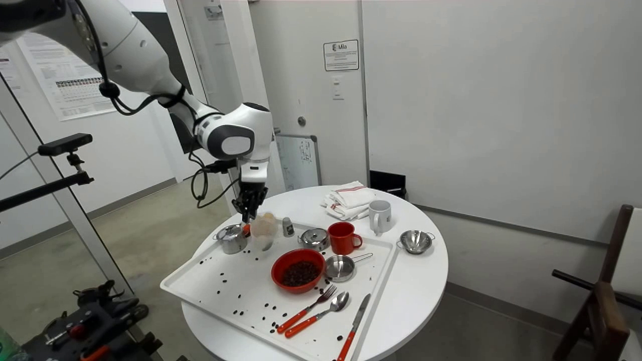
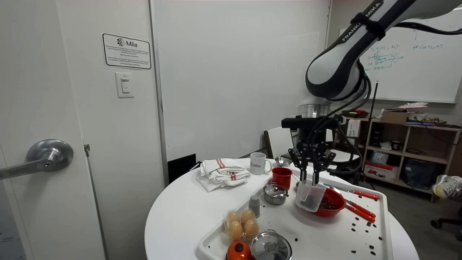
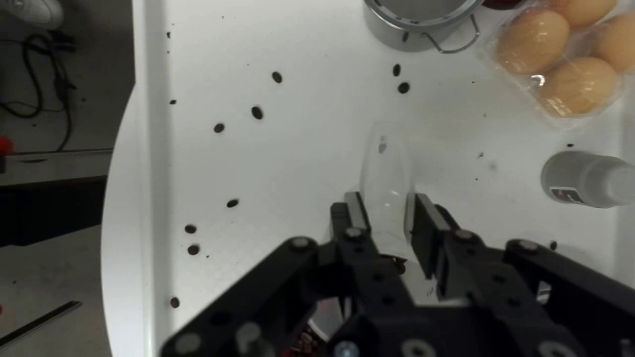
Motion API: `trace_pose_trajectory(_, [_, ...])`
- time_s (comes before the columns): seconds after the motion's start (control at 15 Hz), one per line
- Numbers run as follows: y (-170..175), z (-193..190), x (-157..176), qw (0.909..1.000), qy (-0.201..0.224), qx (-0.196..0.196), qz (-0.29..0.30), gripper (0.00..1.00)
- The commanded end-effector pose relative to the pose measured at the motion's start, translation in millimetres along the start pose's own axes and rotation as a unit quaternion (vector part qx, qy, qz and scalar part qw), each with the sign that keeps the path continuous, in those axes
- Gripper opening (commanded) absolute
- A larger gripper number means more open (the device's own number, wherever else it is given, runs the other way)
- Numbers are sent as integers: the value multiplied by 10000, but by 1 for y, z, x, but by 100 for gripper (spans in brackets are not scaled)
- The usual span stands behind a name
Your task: Pour the contents of the clear jug into the red bowl
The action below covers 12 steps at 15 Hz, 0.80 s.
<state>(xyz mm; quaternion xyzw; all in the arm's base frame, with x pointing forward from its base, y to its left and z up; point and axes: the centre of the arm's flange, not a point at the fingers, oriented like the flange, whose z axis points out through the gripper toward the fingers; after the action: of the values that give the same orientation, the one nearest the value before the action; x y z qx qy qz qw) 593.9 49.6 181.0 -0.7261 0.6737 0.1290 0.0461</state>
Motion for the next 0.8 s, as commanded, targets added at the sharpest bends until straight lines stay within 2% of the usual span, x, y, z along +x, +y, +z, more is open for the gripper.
trace_pose_trajectory(0.0, [18,0,-11,9993,173,-340,-45,10])
trace_pose_trajectory(0.73, [31,64,-23,9945,-43,-1046,-45,10])
